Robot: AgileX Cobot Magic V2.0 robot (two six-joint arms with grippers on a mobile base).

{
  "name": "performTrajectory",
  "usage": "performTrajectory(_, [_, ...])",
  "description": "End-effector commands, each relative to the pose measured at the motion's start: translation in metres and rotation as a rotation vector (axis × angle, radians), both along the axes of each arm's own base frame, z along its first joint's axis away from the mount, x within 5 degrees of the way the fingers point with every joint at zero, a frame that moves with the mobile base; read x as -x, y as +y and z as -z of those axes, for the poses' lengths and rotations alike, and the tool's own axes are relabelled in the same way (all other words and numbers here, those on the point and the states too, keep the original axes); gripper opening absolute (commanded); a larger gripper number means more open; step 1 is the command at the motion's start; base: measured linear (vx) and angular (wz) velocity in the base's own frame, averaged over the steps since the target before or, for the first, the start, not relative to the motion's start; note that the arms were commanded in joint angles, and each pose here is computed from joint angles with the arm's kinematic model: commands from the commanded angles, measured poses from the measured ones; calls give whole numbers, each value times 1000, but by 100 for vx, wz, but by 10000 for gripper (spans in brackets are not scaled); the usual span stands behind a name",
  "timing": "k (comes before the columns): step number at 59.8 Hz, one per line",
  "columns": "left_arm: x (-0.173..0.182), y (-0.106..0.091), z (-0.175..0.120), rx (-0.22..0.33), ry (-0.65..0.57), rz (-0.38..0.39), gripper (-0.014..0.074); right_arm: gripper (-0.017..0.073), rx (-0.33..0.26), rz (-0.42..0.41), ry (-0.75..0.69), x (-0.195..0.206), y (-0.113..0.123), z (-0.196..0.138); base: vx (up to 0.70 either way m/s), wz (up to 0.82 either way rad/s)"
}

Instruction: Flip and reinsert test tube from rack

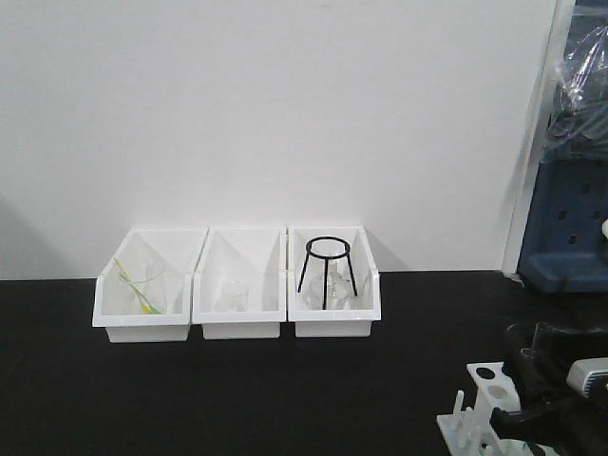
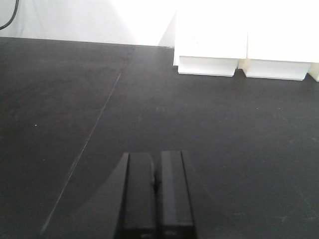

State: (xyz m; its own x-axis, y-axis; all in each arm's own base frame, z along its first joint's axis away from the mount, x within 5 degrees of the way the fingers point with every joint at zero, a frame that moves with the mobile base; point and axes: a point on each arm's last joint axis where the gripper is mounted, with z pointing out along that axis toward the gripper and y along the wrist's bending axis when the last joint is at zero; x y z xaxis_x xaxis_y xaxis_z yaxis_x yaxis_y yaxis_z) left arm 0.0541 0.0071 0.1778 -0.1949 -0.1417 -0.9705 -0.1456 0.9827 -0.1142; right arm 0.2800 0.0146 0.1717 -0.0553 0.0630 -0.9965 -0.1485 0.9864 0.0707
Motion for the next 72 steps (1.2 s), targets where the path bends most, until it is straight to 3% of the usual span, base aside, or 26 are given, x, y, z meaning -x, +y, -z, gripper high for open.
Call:
performTrajectory(1, [-1, -1, -7, -5, -84, 8, -6, -8, -22, -14, -233, -3, 0, -26, 0, 0])
performTrajectory(32, [-1, -1, -7, -5, -84, 8, -6, 15, -13, -21, -175, -7, 1, -8, 0, 0])
performTrajectory(42, [-1, -1, -7, -5, -84, 8, -6, 108, -12, -22, -175, -7, 1, -8, 0, 0])
performTrajectory(63, [-1, -1, -7, -5, -84, 8, -6, 420, -5, -46, -175, -7, 3, -7, 0, 0])
performTrajectory(72, [-1, -1, -7, -5, -84, 8, -6, 476, -5, -46, -179, -7, 3, -8, 0, 0])
